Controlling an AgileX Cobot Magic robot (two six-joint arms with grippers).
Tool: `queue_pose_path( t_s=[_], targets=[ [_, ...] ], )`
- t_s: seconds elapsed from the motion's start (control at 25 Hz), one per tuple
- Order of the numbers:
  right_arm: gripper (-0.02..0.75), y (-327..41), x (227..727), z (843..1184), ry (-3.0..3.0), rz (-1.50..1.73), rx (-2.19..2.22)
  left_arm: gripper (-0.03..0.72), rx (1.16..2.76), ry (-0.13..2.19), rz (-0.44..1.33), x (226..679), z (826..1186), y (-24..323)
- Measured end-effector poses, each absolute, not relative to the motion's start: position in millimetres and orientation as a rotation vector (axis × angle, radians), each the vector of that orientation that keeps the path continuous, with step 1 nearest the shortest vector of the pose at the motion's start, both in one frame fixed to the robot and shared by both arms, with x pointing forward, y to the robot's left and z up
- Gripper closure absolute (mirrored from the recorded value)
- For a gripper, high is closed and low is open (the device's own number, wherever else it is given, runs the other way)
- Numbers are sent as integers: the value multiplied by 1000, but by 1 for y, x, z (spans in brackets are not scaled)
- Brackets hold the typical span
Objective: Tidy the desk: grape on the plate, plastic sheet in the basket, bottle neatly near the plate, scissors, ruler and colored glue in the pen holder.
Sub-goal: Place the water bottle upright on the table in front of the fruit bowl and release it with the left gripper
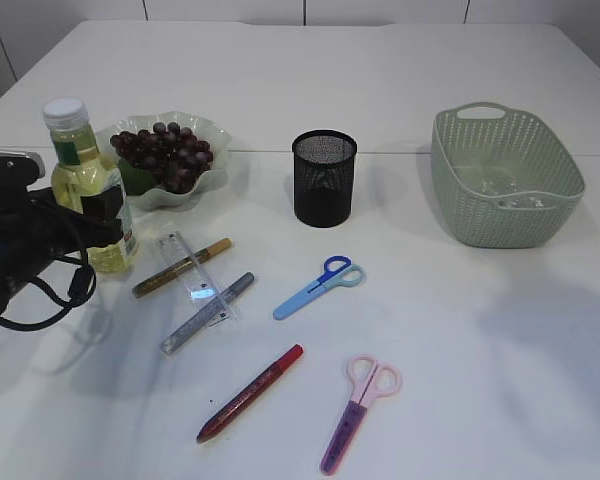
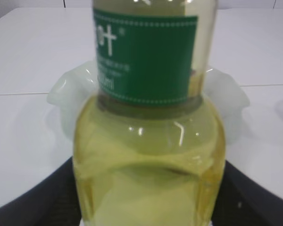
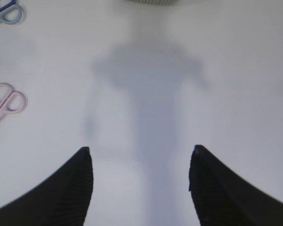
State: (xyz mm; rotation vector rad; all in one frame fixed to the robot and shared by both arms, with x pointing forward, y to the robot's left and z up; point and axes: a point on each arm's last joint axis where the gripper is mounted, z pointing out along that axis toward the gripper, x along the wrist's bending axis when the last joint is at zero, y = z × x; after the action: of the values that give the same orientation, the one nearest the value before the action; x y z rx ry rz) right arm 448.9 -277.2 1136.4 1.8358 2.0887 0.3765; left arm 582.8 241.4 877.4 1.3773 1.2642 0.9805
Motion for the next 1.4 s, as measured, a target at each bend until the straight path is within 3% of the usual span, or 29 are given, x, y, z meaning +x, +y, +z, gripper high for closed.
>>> queue_pose_path(
  t_s=[0.6, 0.96, 1.4],
  targets=[
    [239, -277, 449, 1136, 2089, 376, 1836, 157, 1364, 1279, 992, 579, 876, 244],
    [241, -277, 449, 1136, 2088, 375, 1835, 95, 1393, 1227, 973, 579, 877, 239],
    [241, -277, 449, 1136, 2088, 375, 1835, 88, 1358, 1194, 993, 580, 888, 239]
  ],
)
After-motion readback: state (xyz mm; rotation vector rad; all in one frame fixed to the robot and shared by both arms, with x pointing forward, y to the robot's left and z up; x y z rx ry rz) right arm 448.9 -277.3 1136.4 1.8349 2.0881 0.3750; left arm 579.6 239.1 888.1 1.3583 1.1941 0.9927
